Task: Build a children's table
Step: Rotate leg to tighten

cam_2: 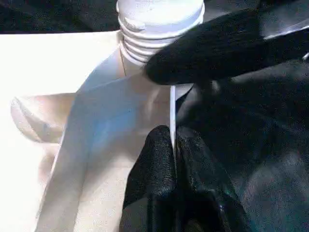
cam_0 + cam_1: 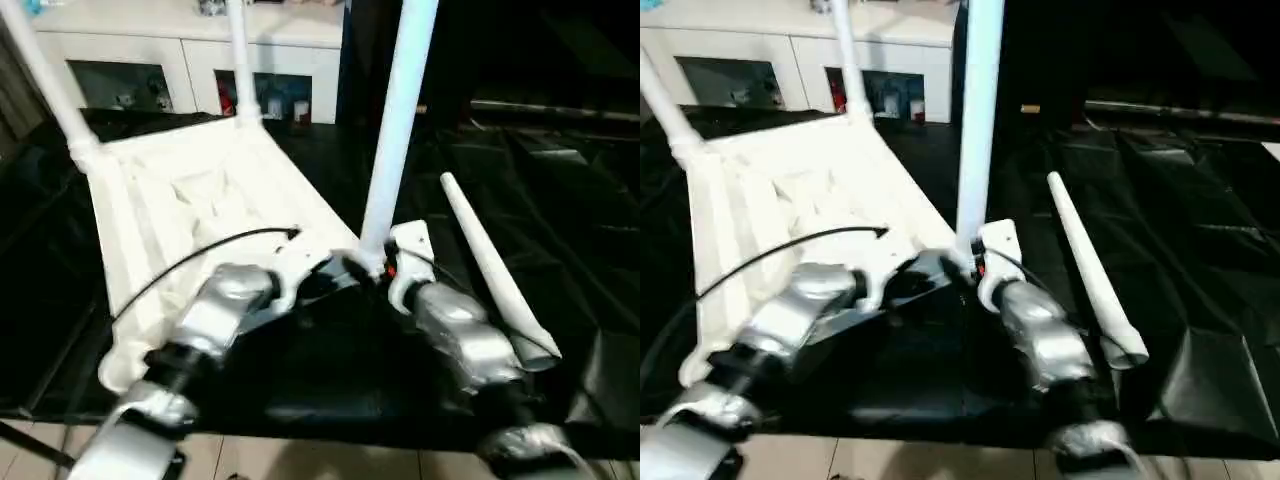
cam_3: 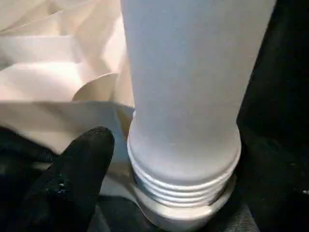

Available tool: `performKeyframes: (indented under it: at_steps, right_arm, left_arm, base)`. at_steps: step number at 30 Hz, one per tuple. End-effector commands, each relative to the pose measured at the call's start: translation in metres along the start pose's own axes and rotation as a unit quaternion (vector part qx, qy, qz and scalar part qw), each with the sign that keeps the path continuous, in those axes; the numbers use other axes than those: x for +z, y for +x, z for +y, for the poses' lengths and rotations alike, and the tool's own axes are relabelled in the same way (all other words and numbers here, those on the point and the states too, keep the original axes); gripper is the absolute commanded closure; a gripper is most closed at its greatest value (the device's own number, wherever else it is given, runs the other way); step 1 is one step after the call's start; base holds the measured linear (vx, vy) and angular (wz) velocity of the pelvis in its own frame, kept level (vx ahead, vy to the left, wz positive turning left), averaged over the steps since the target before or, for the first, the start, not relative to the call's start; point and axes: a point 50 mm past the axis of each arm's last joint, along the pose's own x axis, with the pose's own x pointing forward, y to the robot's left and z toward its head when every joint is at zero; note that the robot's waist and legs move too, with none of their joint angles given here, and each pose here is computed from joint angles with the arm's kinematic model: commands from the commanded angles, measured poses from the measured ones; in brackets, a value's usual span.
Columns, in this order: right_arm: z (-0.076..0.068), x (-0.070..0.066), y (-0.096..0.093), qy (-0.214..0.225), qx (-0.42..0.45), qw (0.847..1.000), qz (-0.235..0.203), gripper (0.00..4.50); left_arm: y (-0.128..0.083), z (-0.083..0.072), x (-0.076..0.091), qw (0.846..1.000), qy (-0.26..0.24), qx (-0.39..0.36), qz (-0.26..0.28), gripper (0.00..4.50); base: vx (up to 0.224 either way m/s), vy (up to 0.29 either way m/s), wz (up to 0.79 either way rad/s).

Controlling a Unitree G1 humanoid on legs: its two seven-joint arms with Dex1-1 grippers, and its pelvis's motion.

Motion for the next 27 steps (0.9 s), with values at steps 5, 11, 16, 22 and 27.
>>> performKeyframes:
  at_steps: [5,11,16,22,27]
  right_arm:
    - [0.005,0.017,-0.016,-0.074,0.13,0.989,-0.018,0.56]
    - [0.003,0.017,-0.021,-0.082,0.154,0.985,-0.012,0.56]
    - [0.005,0.01,-0.023,-0.089,0.174,0.981,0.007,1.08]
    - [0.007,0.006,-0.024,-0.097,0.187,0.977,0.018,1.5]
    - [0.007,0.005,-0.024,-0.094,0.188,0.977,0.021,1.74]
  left_arm:
    - [-0.018,-0.003,-0.012,0.997,0.007,-0.076,0.002,4.5]
    - [-0.032,-0.009,-0.013,0.99,0.0,-0.14,-0.003,4.5]
    - [-0.036,-0.008,-0.016,0.99,-0.001,-0.142,0.002,4.5]
    - [-0.038,-0.007,-0.016,0.99,-0.002,-0.141,0.001,4.5]
    - [-0.038,-0.007,-0.016,0.99,-0.003,-0.141,0.001,4.5]
  base:
    - [0.0,0.0,0.0]
    - [0.0,0.0,0.0]
    - [0.0,0.0,0.0]
    - [0.0,0.0,0.0]
    - [0.0,0.0,0.0]
